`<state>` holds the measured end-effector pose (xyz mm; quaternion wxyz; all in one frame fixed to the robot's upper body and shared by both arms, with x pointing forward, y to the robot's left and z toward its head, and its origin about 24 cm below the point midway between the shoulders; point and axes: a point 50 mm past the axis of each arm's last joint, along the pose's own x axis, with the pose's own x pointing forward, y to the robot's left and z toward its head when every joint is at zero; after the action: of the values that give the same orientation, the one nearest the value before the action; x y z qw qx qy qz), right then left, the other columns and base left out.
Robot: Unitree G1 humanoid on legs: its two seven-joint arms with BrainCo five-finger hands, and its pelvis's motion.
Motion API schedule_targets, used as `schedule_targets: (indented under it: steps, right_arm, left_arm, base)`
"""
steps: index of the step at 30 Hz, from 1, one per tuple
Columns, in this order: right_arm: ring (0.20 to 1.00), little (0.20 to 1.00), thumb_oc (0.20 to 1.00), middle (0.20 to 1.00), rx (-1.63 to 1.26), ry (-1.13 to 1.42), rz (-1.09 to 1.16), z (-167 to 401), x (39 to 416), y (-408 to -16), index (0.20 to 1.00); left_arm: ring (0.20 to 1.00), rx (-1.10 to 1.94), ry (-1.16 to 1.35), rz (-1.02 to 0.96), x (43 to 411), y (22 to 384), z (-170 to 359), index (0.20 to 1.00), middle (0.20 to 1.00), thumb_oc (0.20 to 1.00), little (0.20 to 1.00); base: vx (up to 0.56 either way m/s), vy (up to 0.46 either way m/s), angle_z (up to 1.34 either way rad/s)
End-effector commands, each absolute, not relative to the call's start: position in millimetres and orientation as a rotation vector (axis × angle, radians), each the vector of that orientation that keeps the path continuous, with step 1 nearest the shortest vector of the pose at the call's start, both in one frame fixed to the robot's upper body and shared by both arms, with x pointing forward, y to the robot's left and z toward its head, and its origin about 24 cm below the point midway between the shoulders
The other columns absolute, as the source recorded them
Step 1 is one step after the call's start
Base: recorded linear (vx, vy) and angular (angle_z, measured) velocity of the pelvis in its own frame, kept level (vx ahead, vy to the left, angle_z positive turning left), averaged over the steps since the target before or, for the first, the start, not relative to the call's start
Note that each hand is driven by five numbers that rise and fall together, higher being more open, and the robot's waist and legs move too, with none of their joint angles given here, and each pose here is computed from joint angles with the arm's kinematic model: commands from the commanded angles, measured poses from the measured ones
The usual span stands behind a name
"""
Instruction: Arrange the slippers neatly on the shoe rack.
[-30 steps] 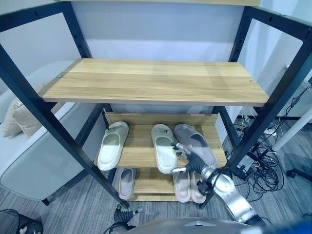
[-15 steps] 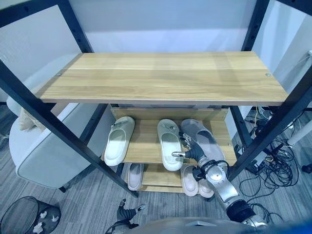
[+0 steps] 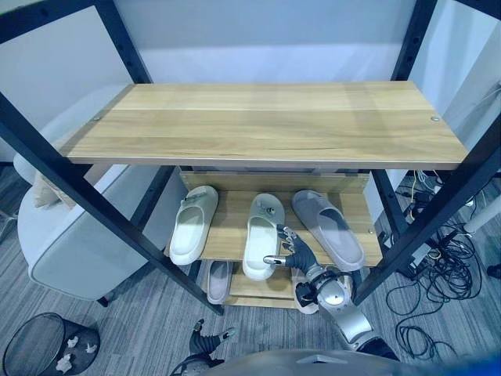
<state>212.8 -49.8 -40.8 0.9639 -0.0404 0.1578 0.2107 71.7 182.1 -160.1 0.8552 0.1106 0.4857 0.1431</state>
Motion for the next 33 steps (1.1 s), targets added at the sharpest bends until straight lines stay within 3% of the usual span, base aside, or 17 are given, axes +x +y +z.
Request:
schedule_targets:
  steps: [1, 11, 33]
  right_arm:
    - [1.000, 1.000, 1.000, 1.000, 0.007, 0.243, 0.438, -23, 224, -26, 1.000]
    - [1.000, 1.000, 1.000, 1.000, 0.049, 0.203, 0.341, -14, 246, -25, 1.000]
    - [1.000, 1.000, 1.000, 1.000, 0.009, 0.169, 0.392, -6, 266, -21, 1.000]
  left_arm:
    - [1.000, 0.263, 1.098, 0.232, 50, 171, -168, 1.000, 1.000, 1.000, 1.000]
    - [1.000, 0.266, 1.128, 0.238, 38, 176, -169, 1.000, 1.000, 1.000, 1.000]
    - [1.000, 0.291, 1.139, 0.203, 34, 176, -169, 1.000, 1.000, 1.000, 1.000]
  base:
    - [0.00, 0.000, 0.00]
    - [0.00, 0.005, 0.01]
    - [0.00, 0.005, 0.03]
